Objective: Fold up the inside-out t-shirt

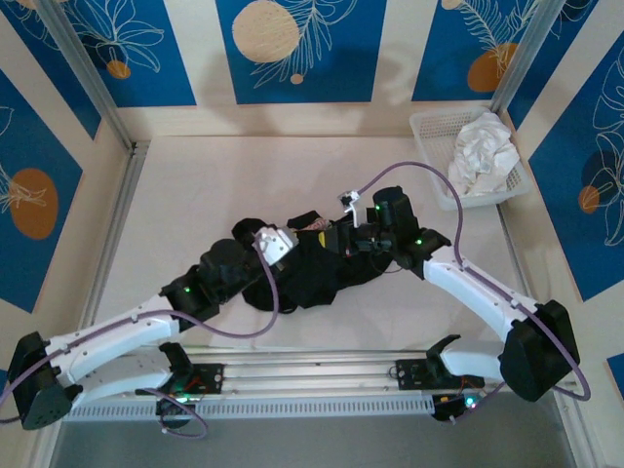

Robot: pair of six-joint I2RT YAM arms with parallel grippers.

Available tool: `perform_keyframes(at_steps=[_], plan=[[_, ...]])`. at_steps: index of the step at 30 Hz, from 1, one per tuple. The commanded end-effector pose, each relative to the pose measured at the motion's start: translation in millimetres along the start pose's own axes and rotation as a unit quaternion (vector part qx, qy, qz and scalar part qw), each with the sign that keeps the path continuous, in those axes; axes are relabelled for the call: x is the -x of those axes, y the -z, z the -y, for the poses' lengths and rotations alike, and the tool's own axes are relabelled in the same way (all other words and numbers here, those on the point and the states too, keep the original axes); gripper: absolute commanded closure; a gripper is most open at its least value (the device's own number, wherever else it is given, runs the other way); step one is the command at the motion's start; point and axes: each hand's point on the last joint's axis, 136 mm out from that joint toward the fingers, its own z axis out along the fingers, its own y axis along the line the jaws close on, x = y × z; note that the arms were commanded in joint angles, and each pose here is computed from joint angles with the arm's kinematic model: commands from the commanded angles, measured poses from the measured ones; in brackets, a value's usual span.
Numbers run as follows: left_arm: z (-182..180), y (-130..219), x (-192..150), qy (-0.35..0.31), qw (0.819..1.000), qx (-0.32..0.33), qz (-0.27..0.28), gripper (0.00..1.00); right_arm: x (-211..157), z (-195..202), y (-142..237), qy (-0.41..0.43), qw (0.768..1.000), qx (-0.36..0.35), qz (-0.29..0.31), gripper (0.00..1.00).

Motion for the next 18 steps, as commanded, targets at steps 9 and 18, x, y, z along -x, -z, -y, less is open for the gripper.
perform_keyframes(at_steps=[9,18], plan=[[-57.4,28.5,15.9,0.190,0.981,0.032,0.010,1.00,11.1,-20.0,34.2,0.074,0.996,-0.001,0.047,0.56],[-133.0,77.6,21.9,0.229,0.957,0.168,-0.062,1.00,12.0,118.1,45.5,-0.063,0.954,-0.289,0.042,0.30]])
